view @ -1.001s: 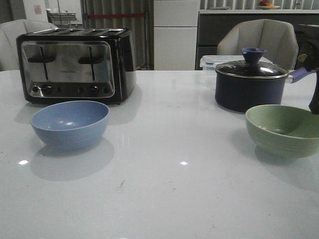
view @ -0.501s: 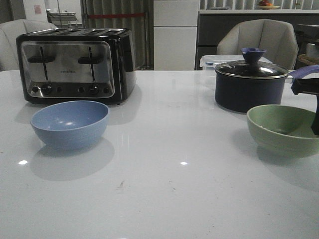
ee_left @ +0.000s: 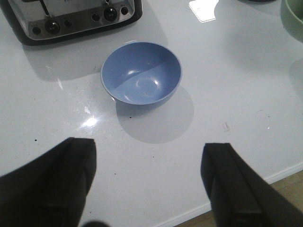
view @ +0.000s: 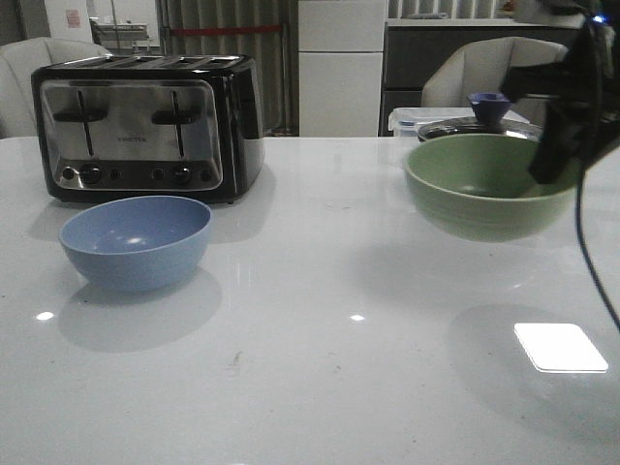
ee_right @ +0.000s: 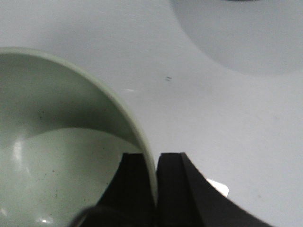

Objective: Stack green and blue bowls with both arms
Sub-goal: 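Lift the green bowl with the right gripper and carry it toward the table center, then set the green bowl down, open the right gripper and withdraw, then lower the left gripper onto the light blue bowl rim and grasp it, then lift the blue bowl with the left gripper and move it over the green bowl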

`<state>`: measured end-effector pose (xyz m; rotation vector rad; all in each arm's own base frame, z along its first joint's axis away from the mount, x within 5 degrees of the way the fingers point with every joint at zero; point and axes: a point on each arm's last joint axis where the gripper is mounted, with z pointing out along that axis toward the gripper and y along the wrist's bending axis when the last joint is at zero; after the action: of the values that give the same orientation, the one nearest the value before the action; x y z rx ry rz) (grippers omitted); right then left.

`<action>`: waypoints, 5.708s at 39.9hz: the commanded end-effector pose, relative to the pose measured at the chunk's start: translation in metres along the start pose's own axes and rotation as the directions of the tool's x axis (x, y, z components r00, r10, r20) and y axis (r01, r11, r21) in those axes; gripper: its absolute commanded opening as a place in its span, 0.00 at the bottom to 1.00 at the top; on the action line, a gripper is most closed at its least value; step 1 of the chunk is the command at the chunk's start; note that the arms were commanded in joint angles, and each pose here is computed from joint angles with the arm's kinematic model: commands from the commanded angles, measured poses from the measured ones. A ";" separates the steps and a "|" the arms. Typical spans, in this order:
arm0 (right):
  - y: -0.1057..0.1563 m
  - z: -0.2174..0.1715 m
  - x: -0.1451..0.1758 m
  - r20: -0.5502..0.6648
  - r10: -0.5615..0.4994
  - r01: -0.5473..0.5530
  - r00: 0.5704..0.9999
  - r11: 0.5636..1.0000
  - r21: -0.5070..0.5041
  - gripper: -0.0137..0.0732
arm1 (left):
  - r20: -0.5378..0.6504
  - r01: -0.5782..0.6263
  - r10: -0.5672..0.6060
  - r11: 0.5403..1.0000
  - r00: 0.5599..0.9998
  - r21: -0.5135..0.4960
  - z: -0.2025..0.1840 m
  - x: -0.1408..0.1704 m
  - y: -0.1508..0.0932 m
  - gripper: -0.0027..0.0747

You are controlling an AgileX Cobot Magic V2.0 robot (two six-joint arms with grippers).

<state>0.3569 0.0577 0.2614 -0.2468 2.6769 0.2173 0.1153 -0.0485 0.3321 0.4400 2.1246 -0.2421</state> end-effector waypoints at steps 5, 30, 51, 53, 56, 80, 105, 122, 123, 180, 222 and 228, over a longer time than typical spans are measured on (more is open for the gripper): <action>0.070 -0.028 -0.016 0.164 -0.146 0.162 0.976 0.982 -0.093 0.27 | 0.103 -0.001 0.000 1.000 0.995 0.006 -0.005 -0.016 -0.001 0.71; 0.122 0.047 -0.004 0.066 -0.205 0.214 0.977 0.961 -0.177 0.27 | 0.103 -0.001 0.000 1.000 0.995 0.006 -0.005 -0.016 -0.001 0.62; 0.123 0.022 -0.013 0.167 -0.210 0.237 0.963 0.958 -0.163 0.68 | 0.103 -0.001 0.000 1.000 0.995 0.006 -0.005 -0.016 -0.001 0.62; 0.125 0.009 -0.013 0.205 -0.217 0.251 0.955 0.955 -0.159 0.68 | 0.103 -0.001 0.000 1.000 0.995 0.006 -0.005 -0.016 -0.001 0.62; 0.132 -0.016 -0.008 0.287 -0.269 0.317 0.919 0.938 -0.138 0.68 | 0.103 -0.001 0.000 1.000 0.995 0.006 -0.005 -0.016 -0.001 0.62; 0.118 -0.140 0.123 0.513 -0.396 0.514 0.762 0.851 -0.107 0.68 | 0.103 -0.001 0.000 1.000 0.995 0.006 -0.005 -0.016 -0.001 0.62; 0.080 -0.158 0.208 0.515 -0.383 0.511 0.767 0.850 -0.129 0.68 | -0.008 0.008 -0.008 1.000 1.000 -0.013 0.025 -0.037 0.002 0.85; 0.080 -0.157 0.209 0.505 -0.388 0.512 0.771 0.849 -0.130 0.68 | -0.259 0.048 -0.057 0.998 0.964 -0.042 0.140 -0.077 0.009 0.84; 0.080 -0.157 0.209 0.504 -0.388 0.512 0.771 0.849 -0.130 0.68 | -0.271 0.051 -0.062 0.998 0.961 -0.047 0.148 -0.078 0.011 0.84; 0.080 -0.157 0.209 0.504 -0.388 0.512 0.771 0.849 -0.130 0.68 | -0.407 0.178 -0.220 0.974 0.887 -0.139 0.275 -0.064 0.064 0.16; 0.080 -0.157 0.209 0.503 -0.389 0.512 0.772 0.849 -0.130 0.68 | -0.390 0.001 0.145 0.937 0.909 0.350 0.246 -0.113 -0.063 0.16; 0.080 -0.157 0.209 0.503 -0.389 0.512 0.772 0.849 -0.130 0.68 | -0.411 0.020 0.132 0.938 0.902 0.345 0.263 -0.104 -0.064 0.16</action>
<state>0.0878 0.0747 0.3049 -0.8467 2.1122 0.4019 0.3424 -0.2117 0.2483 0.8729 2.6037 -0.4708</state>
